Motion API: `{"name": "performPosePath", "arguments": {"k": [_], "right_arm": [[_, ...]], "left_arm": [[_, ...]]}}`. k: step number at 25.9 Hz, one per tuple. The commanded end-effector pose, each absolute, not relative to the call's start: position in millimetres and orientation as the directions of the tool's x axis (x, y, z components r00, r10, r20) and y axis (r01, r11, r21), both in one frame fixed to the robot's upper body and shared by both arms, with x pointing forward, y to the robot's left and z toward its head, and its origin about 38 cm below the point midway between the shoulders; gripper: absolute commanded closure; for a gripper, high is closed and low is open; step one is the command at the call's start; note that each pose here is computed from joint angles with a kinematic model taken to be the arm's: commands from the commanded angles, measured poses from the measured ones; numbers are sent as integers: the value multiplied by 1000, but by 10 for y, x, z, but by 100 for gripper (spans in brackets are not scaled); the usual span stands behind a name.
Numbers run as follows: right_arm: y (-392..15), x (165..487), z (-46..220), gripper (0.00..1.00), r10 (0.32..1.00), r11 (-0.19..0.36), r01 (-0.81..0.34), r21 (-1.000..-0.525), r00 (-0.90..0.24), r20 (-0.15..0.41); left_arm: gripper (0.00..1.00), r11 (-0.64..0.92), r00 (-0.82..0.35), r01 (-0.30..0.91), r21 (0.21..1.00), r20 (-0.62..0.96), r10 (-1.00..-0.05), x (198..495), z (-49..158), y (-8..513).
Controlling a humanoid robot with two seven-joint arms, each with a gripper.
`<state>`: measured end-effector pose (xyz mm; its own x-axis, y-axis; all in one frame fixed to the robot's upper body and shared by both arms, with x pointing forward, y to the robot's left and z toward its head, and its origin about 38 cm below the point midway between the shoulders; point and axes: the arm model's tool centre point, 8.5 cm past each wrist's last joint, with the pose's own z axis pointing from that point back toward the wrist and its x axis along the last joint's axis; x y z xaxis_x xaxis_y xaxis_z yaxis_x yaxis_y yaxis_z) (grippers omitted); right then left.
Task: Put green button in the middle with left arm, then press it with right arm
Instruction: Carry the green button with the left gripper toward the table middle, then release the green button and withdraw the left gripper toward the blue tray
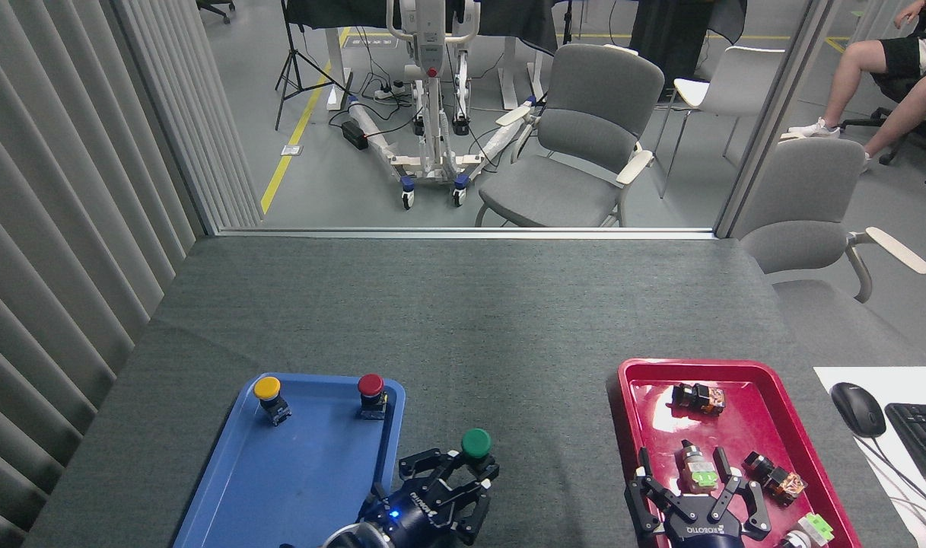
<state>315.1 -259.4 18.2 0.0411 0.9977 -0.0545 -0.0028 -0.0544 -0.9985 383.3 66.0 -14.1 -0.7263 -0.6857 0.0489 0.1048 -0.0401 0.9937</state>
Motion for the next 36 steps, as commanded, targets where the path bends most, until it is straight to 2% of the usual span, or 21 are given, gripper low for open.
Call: {"name": "performPosePath", "arguments": {"k": [1,13,15,16,17,19,21,24,28,30,32,34,36], "right_arm": [[-2637,3153,184,1,997,-57,-3,-998,51,-57],[-2606,3143,174,1,997,-50,-1,-999,51,-50],[-2605,3144,179,1,997,-52,0,-999,50,-52],[-2605,3149,184,1,997,-52,2,-999,50,-51],[-2610,3149,185,1,997,-53,2,-999,50,-53],[-2619,3144,181,1,997,-54,0,-999,49,-54],[-2587,3156,188,1,998,-51,3,-999,44,-51],[-2473,3236,267,1,999,-43,25,-999,21,-42],[-2073,3347,384,1,996,-24,62,-998,-81,-29],[-1868,3394,433,1,991,-13,76,-997,-129,-23],[-1665,3411,457,1,983,-7,82,-997,-180,-21],[-1446,3395,457,1,975,1,65,-998,-222,-13],[-1219,3368,449,1,969,15,45,-999,-248,4]], "left_arm": [[100,-38,-733,127,991,68,-677,3898,-144,454],[100,-115,-683,239,964,83,-725,3894,-522,563],[97,-114,-679,243,963,85,-729,3882,-551,578],[91,-114,-676,242,963,84,-732,3884,-549,571],[79,-111,-668,243,964,83,-739,3889,-550,566],[17,-105,-654,234,966,77,-753,3878,-553,526],[2,-94,-652,219,971,73,-755,3871,-551,539],[1,-103,-662,210,972,64,-747,3854,-561,552],[1,-87,-665,197,977,68,-743,3822,-525,523],[1,-72,-673,161,984,56,-737,3812,-417,548],[1,-76,-664,113,991,18,-747,3785,-317,787],[1,-71,-646,37,997,-30,-763,3789,-103,1019],[1,-24,-602,27,999,-3,-799,3750,28,1244]]}}
